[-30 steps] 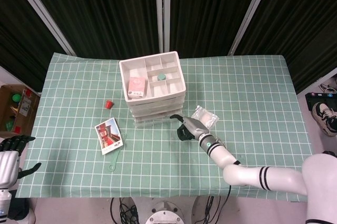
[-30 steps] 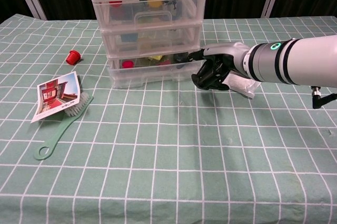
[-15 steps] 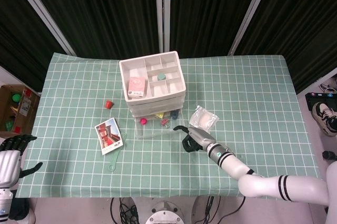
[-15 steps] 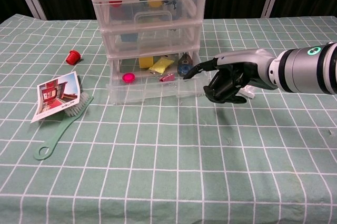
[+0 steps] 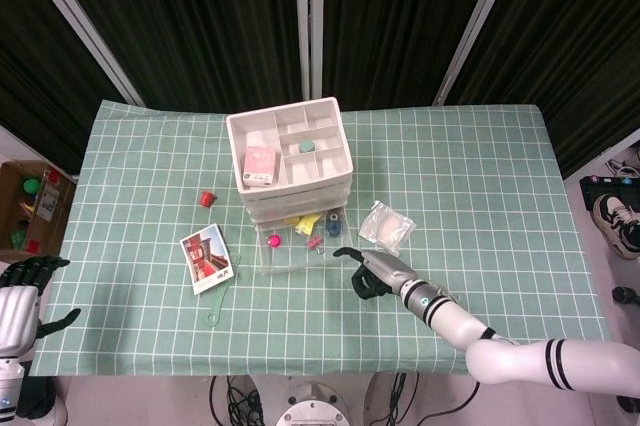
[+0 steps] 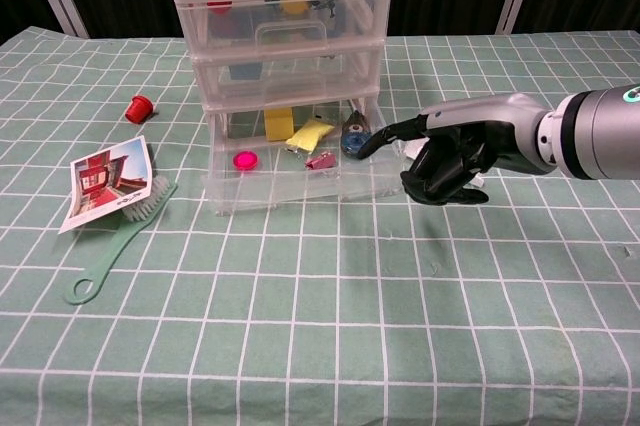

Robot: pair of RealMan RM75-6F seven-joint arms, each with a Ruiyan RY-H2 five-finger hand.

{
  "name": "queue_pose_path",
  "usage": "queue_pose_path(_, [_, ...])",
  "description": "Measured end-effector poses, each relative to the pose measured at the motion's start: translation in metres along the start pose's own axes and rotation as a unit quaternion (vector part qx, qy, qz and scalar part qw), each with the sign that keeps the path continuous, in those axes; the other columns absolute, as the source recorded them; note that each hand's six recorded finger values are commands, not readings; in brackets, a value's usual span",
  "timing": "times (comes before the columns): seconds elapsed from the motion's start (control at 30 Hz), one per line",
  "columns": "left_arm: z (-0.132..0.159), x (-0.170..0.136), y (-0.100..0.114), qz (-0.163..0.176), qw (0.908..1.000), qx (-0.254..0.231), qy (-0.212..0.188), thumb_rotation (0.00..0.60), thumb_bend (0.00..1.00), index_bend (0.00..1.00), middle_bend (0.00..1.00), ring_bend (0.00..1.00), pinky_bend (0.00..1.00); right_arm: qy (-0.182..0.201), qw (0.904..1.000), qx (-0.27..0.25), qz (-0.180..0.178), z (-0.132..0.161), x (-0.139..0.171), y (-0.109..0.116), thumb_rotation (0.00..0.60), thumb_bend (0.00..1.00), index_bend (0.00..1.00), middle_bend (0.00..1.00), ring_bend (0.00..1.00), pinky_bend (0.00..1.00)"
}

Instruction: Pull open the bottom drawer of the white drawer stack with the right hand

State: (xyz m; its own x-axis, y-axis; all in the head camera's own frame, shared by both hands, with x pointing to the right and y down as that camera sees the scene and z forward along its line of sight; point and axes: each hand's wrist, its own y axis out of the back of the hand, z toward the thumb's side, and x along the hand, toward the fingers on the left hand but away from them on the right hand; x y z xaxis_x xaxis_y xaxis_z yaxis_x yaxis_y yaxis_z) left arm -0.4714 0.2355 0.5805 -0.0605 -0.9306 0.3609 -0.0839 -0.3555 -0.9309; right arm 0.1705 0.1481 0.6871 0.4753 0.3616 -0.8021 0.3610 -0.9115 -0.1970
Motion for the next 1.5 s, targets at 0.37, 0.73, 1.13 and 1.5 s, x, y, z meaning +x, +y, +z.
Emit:
queue_pose_path(0.37, [0.003, -0.002, 0.003, 0.008, 1.0000, -0.001, -0.002, 0.600, 0.03, 0.28, 0.25, 0.19, 0.20, 0.066, 0.9733, 0.214, -0.051, 0.049, 0.001, 0.033, 0.600, 0.26, 0.10, 0.81, 0.85, 0.88])
queue_pose_path(0.73, [-0.002, -0.009, 0.001, 0.004, 0.9999, -0.003, 0.013, 0.600, 0.03, 0.28, 0.25, 0.19, 0.20, 0.083, 0.8611, 0.486, -0.123, 0.093, -0.052, 0.044, 0.600, 0.20, 0.31, 0.92, 0.95, 0.98])
queue_pose_path(1.13, [-0.006, -0.012, -0.002, 0.002, 0.9998, -0.006, 0.020, 0.600, 0.03, 0.28, 0.25, 0.19, 0.20, 0.097, 0.8177, 0.554, -0.123, 0.086, -0.090, 0.018, 0.600, 0.18, 0.35, 0.92, 0.95, 0.99])
queue_pose_path(1.5, [-0.008, -0.014, -0.004, 0.002, 0.9997, -0.008, 0.023, 0.600, 0.03, 0.28, 0.25, 0.19, 0.20, 0.094, 0.8085, 0.569, -0.116, 0.067, -0.105, 0.005, 0.600, 0.20, 0.39, 0.92, 0.95, 0.99])
